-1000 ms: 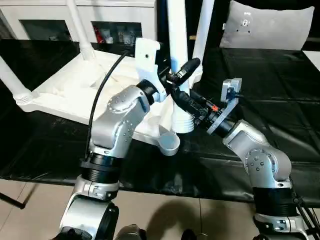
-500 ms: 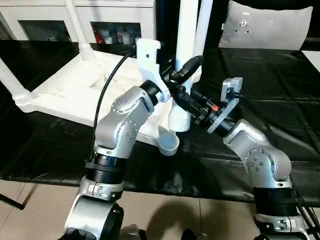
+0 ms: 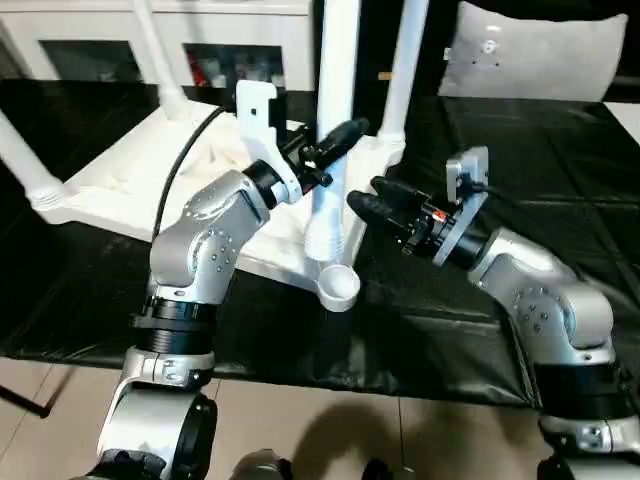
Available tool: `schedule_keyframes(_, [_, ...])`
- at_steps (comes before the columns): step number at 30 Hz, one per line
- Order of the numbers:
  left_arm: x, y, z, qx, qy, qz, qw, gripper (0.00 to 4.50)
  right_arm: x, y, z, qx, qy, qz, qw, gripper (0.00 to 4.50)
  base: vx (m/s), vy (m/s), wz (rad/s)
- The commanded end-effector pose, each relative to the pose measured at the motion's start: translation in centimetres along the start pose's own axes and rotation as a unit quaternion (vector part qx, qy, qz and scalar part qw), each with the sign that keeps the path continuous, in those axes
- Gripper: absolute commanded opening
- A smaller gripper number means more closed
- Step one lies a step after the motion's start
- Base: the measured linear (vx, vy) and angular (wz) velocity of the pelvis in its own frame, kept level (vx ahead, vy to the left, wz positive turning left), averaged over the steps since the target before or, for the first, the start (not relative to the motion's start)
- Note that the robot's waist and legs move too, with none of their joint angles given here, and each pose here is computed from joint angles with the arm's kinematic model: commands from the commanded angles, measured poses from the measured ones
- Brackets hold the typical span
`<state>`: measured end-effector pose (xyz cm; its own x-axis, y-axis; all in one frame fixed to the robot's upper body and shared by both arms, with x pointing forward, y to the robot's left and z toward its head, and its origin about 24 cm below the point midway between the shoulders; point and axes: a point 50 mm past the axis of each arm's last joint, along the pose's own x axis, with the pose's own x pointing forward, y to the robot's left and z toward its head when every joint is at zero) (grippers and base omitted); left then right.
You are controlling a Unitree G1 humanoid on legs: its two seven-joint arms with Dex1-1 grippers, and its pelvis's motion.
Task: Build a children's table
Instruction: Pick table leg
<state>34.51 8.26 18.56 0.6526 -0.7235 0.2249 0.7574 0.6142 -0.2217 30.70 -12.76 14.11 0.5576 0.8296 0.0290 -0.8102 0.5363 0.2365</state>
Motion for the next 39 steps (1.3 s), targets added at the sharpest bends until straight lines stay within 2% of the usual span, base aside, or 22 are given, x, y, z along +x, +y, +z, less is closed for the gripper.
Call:
schedule_keyframes(1, [0.6, -1.1, 0.9, 0.008, -0.005, -0.045, 0.999, 1.87, 0.1, 0.1, 0.3, 0.005, 0.029, 0.017, 0.999, 3.46, 0.000, 0.000, 0.00])
schedule_keyframes(5, [0.6, -2.3, 0.8, 0.021, 0.001, -0.099, 0.995, 1.87, 0.3, -0.4, 0.2, 0.015, 0.055, 0.017, 0.998, 3.46, 0.000, 0.000, 0.00])
schedule_keyframes(9, [0.5, -2.9, 0.9, 0.019, 0.000, -0.124, 0.992, 1.86, 0.4, -0.2, 0.3, 0.024, 0.056, 0.035, 0.998, 3.46, 0.000, 0.000, 0.00])
schedule_keyframes(23, [0.6, -4.1, 0.7, 0.017, -0.001, -0.171, 0.985, 1.86, 0.6, 0.7, 0.4, 0.055, 0.056, 0.087, 0.993, 3.46, 0.000, 0.000, 0.00])
schedule_keyframes(24, [0.6, -4.2, 0.7, 0.019, 0.001, -0.177, 0.984, 1.86, 0.6, 0.7, 0.4, 0.059, 0.055, 0.085, 0.993, 3.19, 0.000, 0.000, 0.00])
schedule_keyframes(28, [0.5, -4.8, 0.5, 0.025, 0.006, -0.200, 0.980, 1.86, 0.6, 0.7, 0.5, 0.071, 0.049, 0.090, 0.992, 2.93, 0.000, 0.000, 0.00])
schedule_keyframes(29, [0.5, -4.8, 0.5, 0.025, 0.007, -0.201, 0.979, 1.86, 0.6, 0.7, 0.5, 0.072, 0.048, 0.091, 0.992, 2.69, 0.000, 0.000, 0.00])
schedule_keyframes(34, [0.5, -4.8, 0.4, 0.027, 0.008, -0.202, 0.979, 1.86, 0.6, 0.7, 0.3, 0.075, 0.053, 0.090, 0.992, 2.26, 0.000, 0.000, 0.00])
schedule_keyframes(39, [0.5, -4.8, 0.4, 0.028, 0.008, -0.201, 0.979, 1.86, 0.5, 0.7, 0.2, 0.077, 0.056, 0.089, 0.991, 2.05, 0.000, 0.000, 0.00])
